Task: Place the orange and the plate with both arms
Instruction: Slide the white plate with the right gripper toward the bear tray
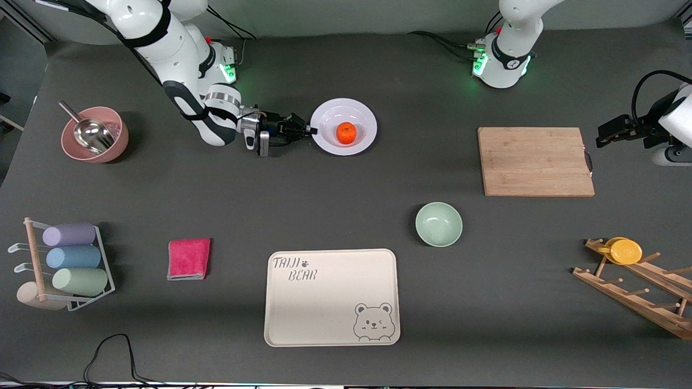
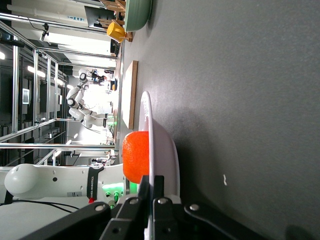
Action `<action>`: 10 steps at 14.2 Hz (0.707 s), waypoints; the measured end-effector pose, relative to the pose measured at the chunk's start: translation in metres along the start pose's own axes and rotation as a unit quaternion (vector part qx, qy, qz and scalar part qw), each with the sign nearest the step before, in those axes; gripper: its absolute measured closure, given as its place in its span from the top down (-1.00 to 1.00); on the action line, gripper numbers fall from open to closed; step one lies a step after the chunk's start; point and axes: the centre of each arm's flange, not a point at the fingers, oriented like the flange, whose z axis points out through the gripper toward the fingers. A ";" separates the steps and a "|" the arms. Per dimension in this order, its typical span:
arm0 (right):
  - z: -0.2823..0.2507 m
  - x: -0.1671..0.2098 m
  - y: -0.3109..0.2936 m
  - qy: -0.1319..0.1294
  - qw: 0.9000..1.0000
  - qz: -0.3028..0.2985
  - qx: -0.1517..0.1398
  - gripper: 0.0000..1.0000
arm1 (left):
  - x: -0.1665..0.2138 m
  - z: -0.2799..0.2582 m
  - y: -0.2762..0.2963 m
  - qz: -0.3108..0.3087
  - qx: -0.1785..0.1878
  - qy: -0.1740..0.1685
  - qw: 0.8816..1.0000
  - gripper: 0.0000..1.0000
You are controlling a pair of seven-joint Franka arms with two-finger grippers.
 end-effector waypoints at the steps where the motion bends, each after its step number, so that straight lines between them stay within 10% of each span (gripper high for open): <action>1: 0.000 0.000 0.000 0.000 1.000 0.000 0.001 -0.92 | 0.000 0.000 0.000 0.000 0.000 0.000 1.000 1.00; 10: 0.007 0.047 -0.051 0.028 0.998 0.017 0.060 -0.92 | 0.000 0.000 0.000 0.000 0.000 0.000 1.000 1.00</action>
